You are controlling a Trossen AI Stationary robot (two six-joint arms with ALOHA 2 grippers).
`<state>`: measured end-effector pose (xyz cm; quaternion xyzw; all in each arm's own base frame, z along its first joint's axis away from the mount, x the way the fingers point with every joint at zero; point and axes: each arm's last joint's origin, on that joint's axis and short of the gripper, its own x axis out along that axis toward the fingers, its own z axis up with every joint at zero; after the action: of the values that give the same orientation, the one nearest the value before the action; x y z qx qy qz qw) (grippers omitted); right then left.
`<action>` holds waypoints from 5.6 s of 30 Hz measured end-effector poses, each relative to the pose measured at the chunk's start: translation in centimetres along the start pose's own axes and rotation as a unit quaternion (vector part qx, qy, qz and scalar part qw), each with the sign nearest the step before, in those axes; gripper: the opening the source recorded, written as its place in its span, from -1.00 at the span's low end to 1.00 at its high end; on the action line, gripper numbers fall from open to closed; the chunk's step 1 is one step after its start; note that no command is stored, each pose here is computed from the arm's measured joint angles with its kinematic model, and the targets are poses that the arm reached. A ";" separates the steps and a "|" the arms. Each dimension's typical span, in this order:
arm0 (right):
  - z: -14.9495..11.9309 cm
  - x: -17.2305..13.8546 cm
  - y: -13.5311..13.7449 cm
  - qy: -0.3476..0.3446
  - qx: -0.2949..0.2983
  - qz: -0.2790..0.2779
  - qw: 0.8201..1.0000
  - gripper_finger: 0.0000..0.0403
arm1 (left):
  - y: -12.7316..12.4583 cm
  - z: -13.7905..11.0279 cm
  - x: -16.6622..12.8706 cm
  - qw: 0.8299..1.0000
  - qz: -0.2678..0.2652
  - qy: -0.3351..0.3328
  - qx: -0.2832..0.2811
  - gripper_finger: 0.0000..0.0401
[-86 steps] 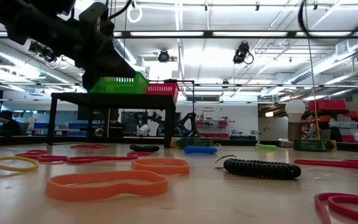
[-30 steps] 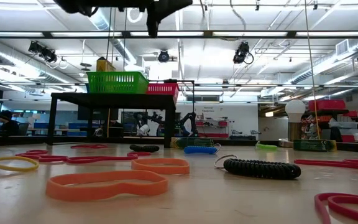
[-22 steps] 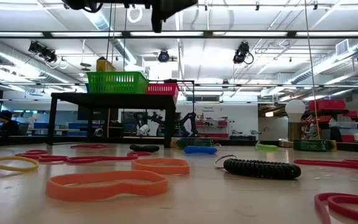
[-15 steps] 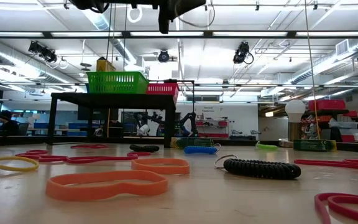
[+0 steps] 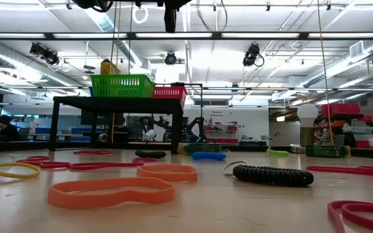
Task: Pick & Place Office Desk Supplies
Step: Put the yellow rubber band into the red bin, then put the black spring keychain into the blue bin
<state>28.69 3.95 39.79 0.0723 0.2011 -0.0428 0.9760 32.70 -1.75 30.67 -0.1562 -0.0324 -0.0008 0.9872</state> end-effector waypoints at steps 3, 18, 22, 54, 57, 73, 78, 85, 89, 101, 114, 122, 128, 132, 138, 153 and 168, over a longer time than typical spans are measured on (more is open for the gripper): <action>0.0 0.0 -0.1 -0.003 0.000 -0.016 1.000 -0.95 | 0.0 0.1 -0.2 1.000 0.002 0.002 -0.018 -0.97; -0.2 0.0 -0.7 0.002 0.005 -0.067 0.998 -0.49 | -1.5 3.6 -5.7 0.992 0.067 0.043 -0.095 -0.98; -0.2 0.0 -0.7 0.006 -0.016 -0.069 0.997 -0.58 | -1.3 5.1 -6.9 0.990 0.091 0.005 -0.110 -0.98; -1.0 1.5 -1.3 0.042 -0.048 -0.080 0.995 -0.98 | 19.5 10.5 -7.3 0.924 0.372 0.030 -0.080 -0.97; -1.0 1.8 -1.2 0.041 -0.048 -0.080 0.995 -0.97 | 20.7 9.4 -6.7 0.923 0.372 0.052 -0.087 -0.97; -1.1 1.9 -1.4 0.044 -0.049 -0.082 0.994 -0.97 | 21.8 9.3 -5.9 0.911 0.384 0.126 -0.075 -0.67; -1.0 1.9 -1.7 0.045 -0.057 -0.085 0.994 -0.97 | 21.7 10.6 -6.6 0.899 0.393 0.186 -0.044 -0.53; -0.9 2.0 -2.1 0.046 -0.056 -0.082 0.994 -0.97 | 22.9 11.4 -6.9 0.880 0.396 0.257 -0.055 -0.46; -0.9 2.0 -2.3 0.046 -0.055 -0.083 0.994 -0.97 | 22.7 12.3 -6.3 0.878 0.384 0.284 -0.032 -0.36; -0.8 2.0 -2.3 0.043 -0.055 -0.083 0.994 -0.97 | 21.3 13.9 -5.7 0.850 0.384 0.359 0.041 -0.05; -2.6 2.4 -2.5 0.082 -0.072 -0.100 0.989 -0.97 | 13.3 10.8 -5.4 0.882 0.312 0.341 0.094 -0.96; -5.5 2.5 -3.1 0.048 -0.018 -0.107 0.993 -0.97 | 10.0 4.4 -5.3 0.923 0.290 0.238 0.082 -0.92; -6.0 1.7 -3.6 0.033 0.013 -0.135 0.990 -0.97 | 10.5 2.0 -4.2 0.919 0.327 0.221 0.012 -0.81; -5.9 0.8 -3.5 0.024 0.021 -0.143 0.989 -0.97 | 8.6 1.6 -3.9 0.917 0.329 0.219 0.046 -0.86; -5.7 -0.1 -2.8 0.013 0.022 -0.140 0.990 -0.97 | 7.0 0.4 -3.8 0.913 0.310 0.259 0.055 -0.91; -9.9 0.0 -1.7 0.088 0.039 -0.146 0.985 -0.97 | -0.3 -3.4 -5.2 0.900 0.274 0.339 0.028 -0.95; -16.6 2.0 -1.1 0.072 0.134 -0.123 0.981 -0.97 | -5.0 -9.8 -9.3 0.907 0.224 0.355 -0.016 -0.98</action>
<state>23.97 5.43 23.78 0.1797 0.2707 -0.1837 0.9277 23.97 -9.65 22.27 -0.1645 0.3564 0.1646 0.9049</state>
